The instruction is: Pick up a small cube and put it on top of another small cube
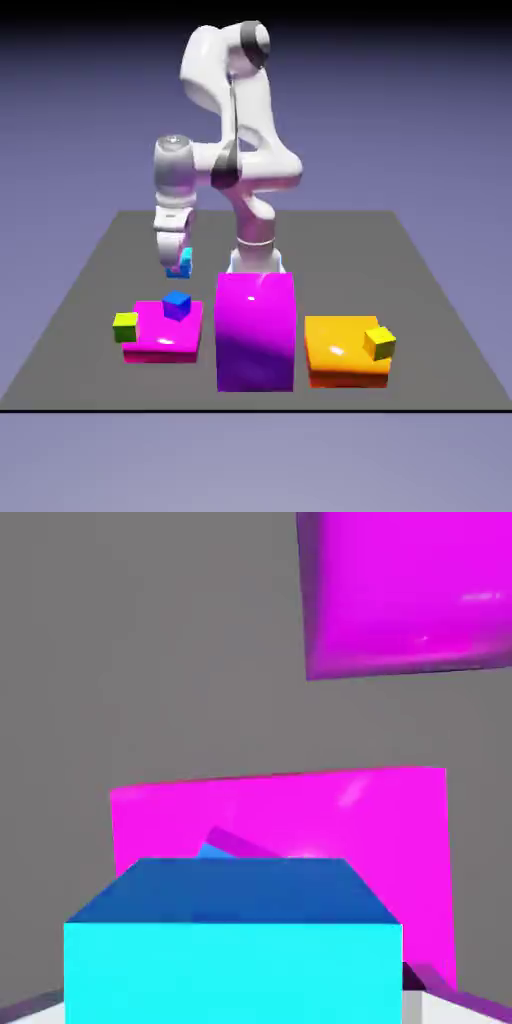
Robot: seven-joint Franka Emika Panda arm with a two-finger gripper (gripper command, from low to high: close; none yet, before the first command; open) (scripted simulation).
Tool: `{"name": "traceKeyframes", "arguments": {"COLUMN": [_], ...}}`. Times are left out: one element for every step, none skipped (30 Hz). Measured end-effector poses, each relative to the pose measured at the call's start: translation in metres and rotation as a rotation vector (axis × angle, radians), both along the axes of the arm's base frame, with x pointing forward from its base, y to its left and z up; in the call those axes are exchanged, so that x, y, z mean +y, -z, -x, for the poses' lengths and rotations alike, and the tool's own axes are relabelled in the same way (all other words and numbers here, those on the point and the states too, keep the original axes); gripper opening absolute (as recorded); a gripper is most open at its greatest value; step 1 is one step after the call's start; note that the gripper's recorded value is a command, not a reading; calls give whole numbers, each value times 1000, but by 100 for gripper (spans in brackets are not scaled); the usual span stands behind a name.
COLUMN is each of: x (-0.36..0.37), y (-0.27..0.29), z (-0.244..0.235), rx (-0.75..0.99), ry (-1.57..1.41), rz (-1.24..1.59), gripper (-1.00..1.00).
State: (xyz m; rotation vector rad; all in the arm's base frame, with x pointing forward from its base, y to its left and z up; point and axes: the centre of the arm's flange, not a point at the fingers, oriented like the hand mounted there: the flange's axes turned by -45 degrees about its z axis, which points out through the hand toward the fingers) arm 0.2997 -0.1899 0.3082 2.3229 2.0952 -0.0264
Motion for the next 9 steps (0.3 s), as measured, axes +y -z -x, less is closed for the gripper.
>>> {"name": "traceKeyframes", "arguments": {"x": [0, 0, 0, 0, -1, -1, -2, -2, -2], "y": [10, 20, 30, 40, 49, 58, 60, 60, 60], "z": [-1, -1, -1, -1, 0, 1, 2, 2, 2], "rx": [0, 0, 0, 0, 0, 0, 0, -1, -1], "ry": [-1, -2, -1, -1, 0, 2, 2, 2, 2], "rz": [-2, -4, -4, -3, -1, 3, 3, 4, 4], "gripper": [-100, -100, -100, -100, -100, -100, 100, 100, 100]}}
